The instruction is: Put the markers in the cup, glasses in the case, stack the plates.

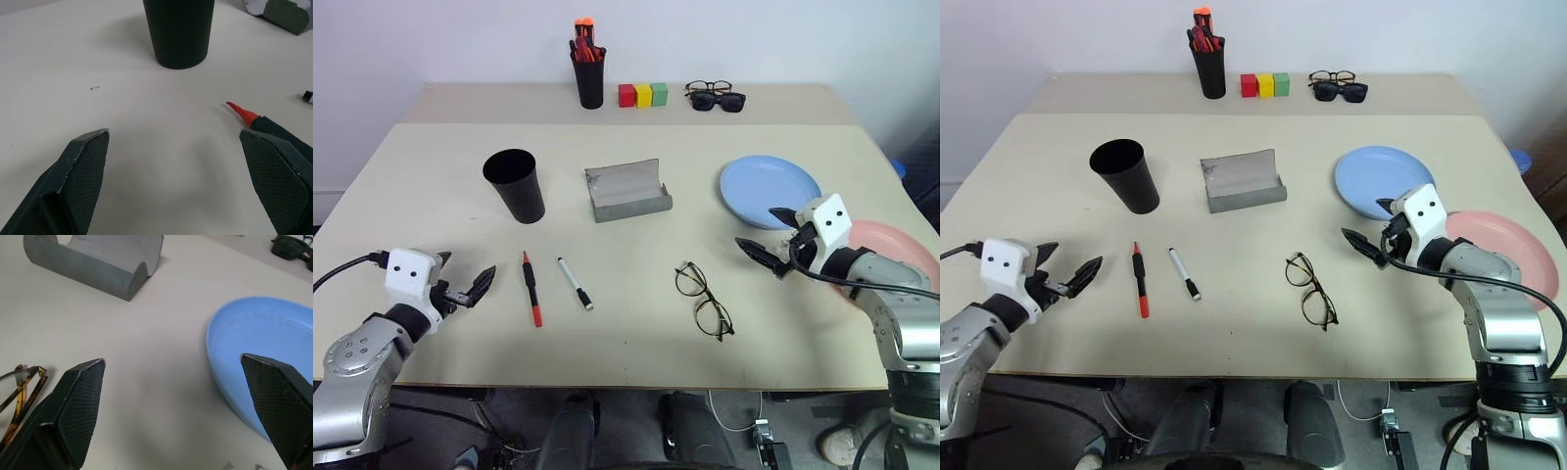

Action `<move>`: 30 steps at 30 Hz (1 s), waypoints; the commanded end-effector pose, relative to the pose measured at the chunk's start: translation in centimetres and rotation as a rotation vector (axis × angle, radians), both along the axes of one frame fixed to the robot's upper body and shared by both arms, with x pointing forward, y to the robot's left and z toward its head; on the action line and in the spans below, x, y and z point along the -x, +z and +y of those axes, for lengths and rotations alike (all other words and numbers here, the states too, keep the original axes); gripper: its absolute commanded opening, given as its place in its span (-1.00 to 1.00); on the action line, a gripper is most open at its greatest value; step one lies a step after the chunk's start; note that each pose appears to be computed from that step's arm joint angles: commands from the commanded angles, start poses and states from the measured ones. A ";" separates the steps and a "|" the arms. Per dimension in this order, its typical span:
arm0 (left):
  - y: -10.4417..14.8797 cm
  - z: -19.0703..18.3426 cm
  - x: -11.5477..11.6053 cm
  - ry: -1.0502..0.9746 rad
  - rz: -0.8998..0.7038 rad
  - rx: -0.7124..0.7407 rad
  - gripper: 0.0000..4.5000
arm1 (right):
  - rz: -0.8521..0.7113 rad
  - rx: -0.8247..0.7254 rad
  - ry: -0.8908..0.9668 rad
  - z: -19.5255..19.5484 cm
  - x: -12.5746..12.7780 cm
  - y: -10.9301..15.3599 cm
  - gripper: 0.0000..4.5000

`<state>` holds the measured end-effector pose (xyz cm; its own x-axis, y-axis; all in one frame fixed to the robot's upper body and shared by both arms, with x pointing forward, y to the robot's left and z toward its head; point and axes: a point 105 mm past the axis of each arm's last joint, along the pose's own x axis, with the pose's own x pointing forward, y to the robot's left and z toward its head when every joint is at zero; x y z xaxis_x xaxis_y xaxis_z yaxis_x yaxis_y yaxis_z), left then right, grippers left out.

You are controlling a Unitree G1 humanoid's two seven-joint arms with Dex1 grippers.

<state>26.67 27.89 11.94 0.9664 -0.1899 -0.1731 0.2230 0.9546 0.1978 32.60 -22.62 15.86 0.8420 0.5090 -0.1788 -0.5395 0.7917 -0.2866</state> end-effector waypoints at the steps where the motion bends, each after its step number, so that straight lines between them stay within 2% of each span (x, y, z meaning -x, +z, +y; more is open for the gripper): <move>1: 1.2 0.2 0.3 0.010 -0.046 -0.018 0.93 | -0.044 0.001 0.016 0.0 0.0 1.0 1.00; 10: 1.1 -0.8 -0.1 -0.001 -0.053 0.007 0.93 | -0.051 0.003 0.046 0.9 -0.1 1.2 1.00; 15: 1.7 -3.2 -0.6 -0.060 -0.045 0.040 0.93 | -0.058 0.026 0.184 4.7 0.6 1.2 1.00; 18: 1.4 -4.8 -0.6 -0.103 0.004 0.025 0.97 | -0.067 0.034 0.275 7.5 1.3 1.1 1.00; 22: 1.0 -5.7 -1.5 -0.026 0.086 0.029 0.97 | -0.071 -0.016 0.419 12.3 2.6 1.1 1.00; 30: -0.6 -6.3 -1.9 0.098 0.339 0.086 0.97 | -0.073 -0.046 0.496 15.6 3.9 1.5 1.00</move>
<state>28.83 21.80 10.70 0.8766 -0.1346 -0.4620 0.1794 0.9823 0.0541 29.36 -7.87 16.05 0.5264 0.8391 -0.1375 -0.8323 0.4754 -0.2851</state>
